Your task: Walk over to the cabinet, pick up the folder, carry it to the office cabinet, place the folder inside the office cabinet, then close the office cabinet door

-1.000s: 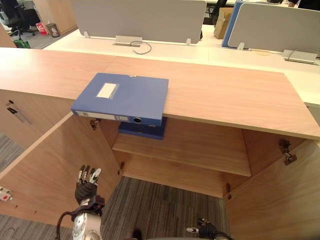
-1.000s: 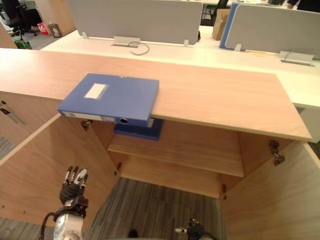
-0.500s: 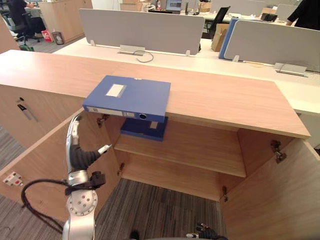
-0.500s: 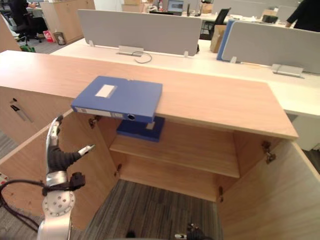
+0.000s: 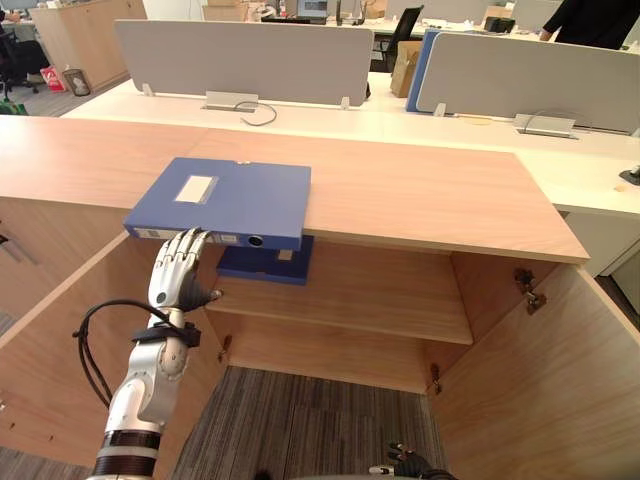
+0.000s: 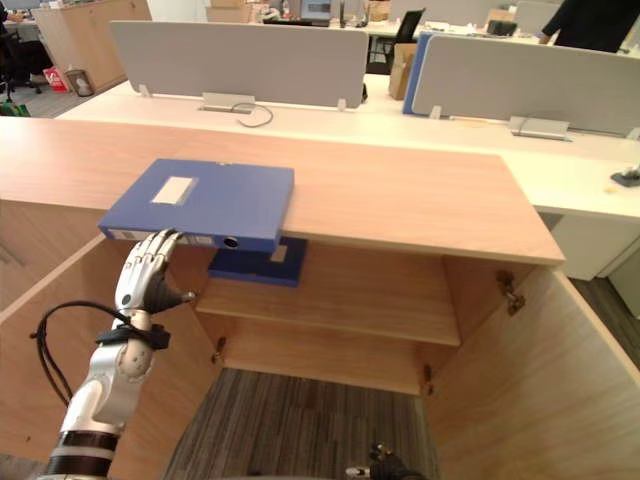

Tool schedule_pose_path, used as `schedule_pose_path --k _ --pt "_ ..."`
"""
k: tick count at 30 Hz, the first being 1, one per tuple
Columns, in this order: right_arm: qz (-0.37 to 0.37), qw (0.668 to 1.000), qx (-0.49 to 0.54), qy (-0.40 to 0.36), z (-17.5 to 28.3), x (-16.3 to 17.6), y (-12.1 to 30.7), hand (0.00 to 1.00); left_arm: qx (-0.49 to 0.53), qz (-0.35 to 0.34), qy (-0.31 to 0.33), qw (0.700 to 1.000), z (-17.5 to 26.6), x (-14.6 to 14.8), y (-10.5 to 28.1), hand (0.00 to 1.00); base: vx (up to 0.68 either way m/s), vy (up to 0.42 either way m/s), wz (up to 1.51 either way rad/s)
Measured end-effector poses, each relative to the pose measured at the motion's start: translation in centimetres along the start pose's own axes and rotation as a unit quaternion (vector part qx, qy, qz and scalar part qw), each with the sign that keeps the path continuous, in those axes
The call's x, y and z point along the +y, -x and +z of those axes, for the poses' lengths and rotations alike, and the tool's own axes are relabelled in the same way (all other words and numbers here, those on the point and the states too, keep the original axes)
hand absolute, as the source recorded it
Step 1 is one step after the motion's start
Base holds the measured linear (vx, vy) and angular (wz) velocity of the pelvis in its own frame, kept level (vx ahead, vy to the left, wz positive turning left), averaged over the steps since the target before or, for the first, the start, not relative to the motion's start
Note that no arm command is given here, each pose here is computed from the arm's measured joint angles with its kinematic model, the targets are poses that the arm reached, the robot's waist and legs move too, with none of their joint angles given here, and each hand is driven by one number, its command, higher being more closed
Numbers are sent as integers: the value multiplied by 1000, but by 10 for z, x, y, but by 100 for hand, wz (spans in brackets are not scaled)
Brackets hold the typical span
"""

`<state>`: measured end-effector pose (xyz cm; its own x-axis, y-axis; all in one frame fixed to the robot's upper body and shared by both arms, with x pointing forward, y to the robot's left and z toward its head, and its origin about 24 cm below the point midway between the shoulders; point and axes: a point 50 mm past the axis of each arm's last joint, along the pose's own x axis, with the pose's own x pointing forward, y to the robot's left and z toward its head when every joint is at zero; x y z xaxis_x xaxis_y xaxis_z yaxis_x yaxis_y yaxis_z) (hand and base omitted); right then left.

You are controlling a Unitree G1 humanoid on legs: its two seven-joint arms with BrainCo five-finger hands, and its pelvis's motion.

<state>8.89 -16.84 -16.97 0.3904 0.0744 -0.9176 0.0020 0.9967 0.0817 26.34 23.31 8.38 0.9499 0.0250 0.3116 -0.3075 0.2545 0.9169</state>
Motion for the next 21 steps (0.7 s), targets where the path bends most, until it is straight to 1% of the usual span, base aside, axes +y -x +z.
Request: schedule_pose_path --k 2,8,13,21 --pt "-1 1000 -3 -1 0 0 0 0 -8 15 -28 999 -2 6 -10 0 5 -11 -2" --pt "-4 1000 -6 -3 1 -1 0 0 -22 35 -70 997 -4 17 -23 0 3 -3 -8" --pt "-7 1000 -7 -4 1 -1 0 0 -18 44 -74 996 -5 19 -32 0 -3 1 -1" --pt "-9 1000 -8 -7 1 -2 0 0 -26 42 -72 996 -1 17 -32 0 0 0 0"
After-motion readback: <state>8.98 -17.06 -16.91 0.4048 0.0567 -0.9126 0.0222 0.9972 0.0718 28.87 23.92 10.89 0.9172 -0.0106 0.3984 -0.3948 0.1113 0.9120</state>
